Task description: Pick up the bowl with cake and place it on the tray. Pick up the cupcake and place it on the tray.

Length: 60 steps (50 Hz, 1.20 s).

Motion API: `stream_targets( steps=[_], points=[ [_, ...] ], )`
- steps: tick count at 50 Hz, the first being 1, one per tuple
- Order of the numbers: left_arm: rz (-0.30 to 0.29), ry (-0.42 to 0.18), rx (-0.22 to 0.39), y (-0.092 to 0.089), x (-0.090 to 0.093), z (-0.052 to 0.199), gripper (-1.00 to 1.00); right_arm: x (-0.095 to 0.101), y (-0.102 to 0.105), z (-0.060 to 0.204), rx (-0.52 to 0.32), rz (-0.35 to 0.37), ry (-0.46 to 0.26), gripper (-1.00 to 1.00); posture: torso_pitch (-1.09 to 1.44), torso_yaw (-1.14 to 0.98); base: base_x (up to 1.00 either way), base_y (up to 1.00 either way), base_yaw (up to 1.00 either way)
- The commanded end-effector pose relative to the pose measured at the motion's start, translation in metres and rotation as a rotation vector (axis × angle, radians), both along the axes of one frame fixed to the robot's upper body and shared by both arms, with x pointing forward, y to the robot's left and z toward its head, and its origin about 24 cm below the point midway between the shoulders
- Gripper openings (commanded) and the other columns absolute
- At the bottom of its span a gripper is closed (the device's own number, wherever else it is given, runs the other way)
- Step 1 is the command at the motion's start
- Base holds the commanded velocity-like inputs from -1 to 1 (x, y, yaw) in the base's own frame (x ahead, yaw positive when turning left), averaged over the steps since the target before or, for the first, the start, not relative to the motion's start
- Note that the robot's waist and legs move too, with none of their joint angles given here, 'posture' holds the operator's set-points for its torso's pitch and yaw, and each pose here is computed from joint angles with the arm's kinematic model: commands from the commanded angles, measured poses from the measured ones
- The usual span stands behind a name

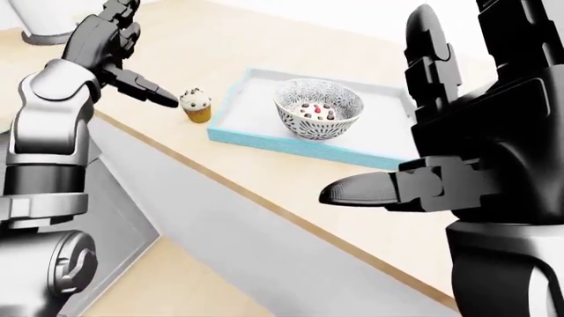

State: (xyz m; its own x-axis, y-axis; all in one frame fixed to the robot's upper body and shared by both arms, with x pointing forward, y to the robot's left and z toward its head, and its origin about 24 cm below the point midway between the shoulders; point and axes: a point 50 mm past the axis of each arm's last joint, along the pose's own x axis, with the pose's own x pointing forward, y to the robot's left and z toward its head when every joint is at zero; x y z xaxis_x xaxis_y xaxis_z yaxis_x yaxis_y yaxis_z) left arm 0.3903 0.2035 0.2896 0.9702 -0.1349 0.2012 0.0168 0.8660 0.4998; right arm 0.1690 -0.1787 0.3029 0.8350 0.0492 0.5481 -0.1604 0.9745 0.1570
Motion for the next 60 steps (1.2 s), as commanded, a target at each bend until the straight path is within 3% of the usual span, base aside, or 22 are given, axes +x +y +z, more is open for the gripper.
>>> stream_targets(
  steps=[1, 5, 6, 8, 24, 36, 60],
  points=[
    [-0.019, -0.110, 0.024, -0.002, -0.006, 0.027, 1.00, -0.003, -0.002, 0.006, 0.008, -0.012, -0.047, 1.00, 0.00, 0.00, 0.00, 0.00, 0.00],
    [-0.054, -0.046, 0.010, -0.001, -0.001, 0.019, 1.00, -0.003, -0.003, 0.007, 0.010, -0.014, -0.048, 1.00, 0.00, 0.00, 0.00, 0.00, 0.00],
    [-0.081, 0.025, 0.028, -0.003, 0.006, 0.004, 1.00, -0.002, -0.003, 0.007, 0.013, -0.017, -0.049, 1.00, 0.00, 0.00, 0.00, 0.00, 0.00],
    [-0.096, 0.050, 0.031, -0.006, 0.009, -0.002, 1.00, -0.002, -0.003, 0.006, 0.014, -0.017, -0.049, 1.00, 0.00, 0.00, 0.00, 0.00, 0.00],
    [-0.091, 0.087, 0.041, -0.008, 0.017, -0.013, 1.00, -0.003, -0.003, 0.009, 0.016, -0.021, -0.051, 1.00, 0.00, 0.00, 0.00, 0.00, 0.00],
    [-0.098, 0.153, 0.076, -0.018, 0.031, -0.027, 1.00, -0.001, -0.004, 0.005, 0.020, -0.025, -0.049, 1.00, 0.00, 0.00, 0.00, 0.00, 0.00],
    [-0.033, 0.217, 0.100, -0.017, 0.038, -0.042, 0.98, 0.000, -0.004, 0.005, 0.025, -0.026, -0.050, 1.00, 0.00, 0.00, 0.00, 0.00, 0.00]
  ],
)
